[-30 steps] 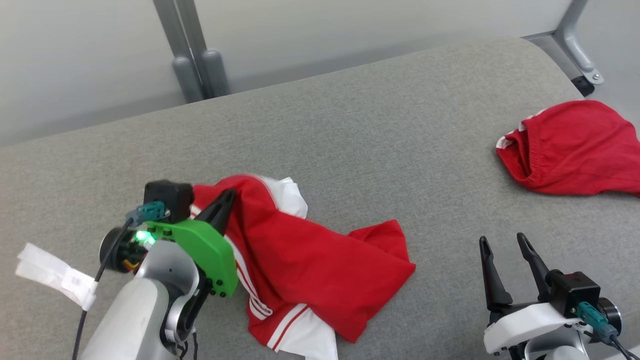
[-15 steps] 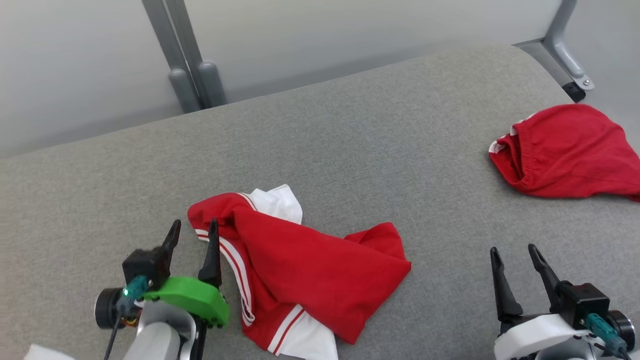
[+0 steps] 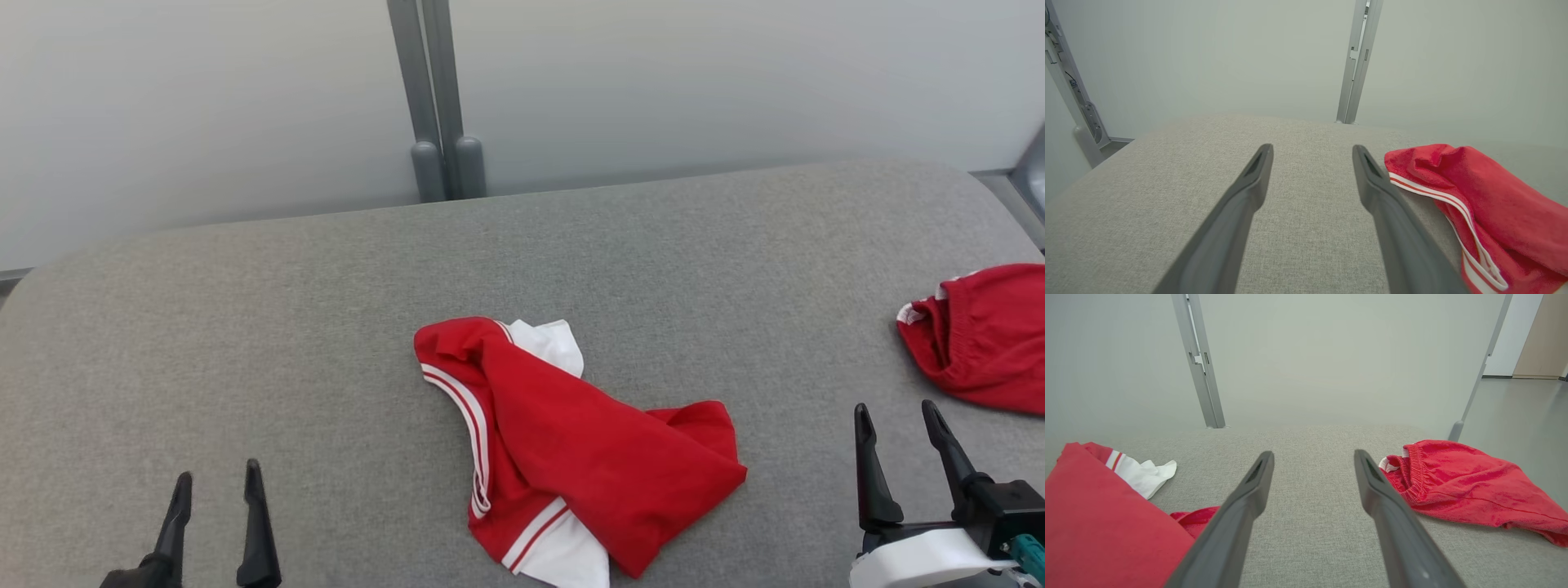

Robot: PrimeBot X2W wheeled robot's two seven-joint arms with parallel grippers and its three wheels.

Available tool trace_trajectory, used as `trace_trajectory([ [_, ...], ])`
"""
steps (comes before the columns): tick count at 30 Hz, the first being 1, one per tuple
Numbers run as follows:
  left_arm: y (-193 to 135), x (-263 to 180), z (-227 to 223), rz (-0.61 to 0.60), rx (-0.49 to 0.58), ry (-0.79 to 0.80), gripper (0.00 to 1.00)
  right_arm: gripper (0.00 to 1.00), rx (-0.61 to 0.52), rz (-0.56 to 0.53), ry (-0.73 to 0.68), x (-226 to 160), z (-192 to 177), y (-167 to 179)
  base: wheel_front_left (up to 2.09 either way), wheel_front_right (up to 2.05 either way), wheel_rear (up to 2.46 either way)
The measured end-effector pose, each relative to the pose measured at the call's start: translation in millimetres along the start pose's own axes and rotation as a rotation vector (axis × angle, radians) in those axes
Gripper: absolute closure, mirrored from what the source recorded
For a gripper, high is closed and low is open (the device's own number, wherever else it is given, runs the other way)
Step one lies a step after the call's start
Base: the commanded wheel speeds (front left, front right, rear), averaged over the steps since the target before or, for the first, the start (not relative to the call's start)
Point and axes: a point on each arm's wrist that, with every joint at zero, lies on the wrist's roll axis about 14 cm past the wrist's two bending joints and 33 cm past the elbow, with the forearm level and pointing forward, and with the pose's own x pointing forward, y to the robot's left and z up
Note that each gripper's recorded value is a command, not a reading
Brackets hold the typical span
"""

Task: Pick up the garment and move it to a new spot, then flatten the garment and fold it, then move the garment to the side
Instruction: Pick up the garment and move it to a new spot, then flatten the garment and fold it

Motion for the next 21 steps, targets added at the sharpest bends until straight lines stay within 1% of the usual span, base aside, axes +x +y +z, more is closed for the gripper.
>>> trace_trajectory([
  [2, 14, -10, 3, 0.030, 0.000, -0.010, 0.00, 0.00, 0.003, 0.021, -0.007, 2, 2, 7, 0.00, 0.00, 0.00],
  [7, 31, -27, 12, 0.068, 0.004, -0.044, 0.00, 0.00, 0.013, 0.067, -0.003, 2, 1, 22, 0.00, 0.00, 0.00],
  [21, 32, -29, 12, 0.052, 0.011, -0.047, 0.00, 0.00, 0.018, 0.094, 0.011, 3, -4, 31, 0.00, 0.00, 0.00],
])
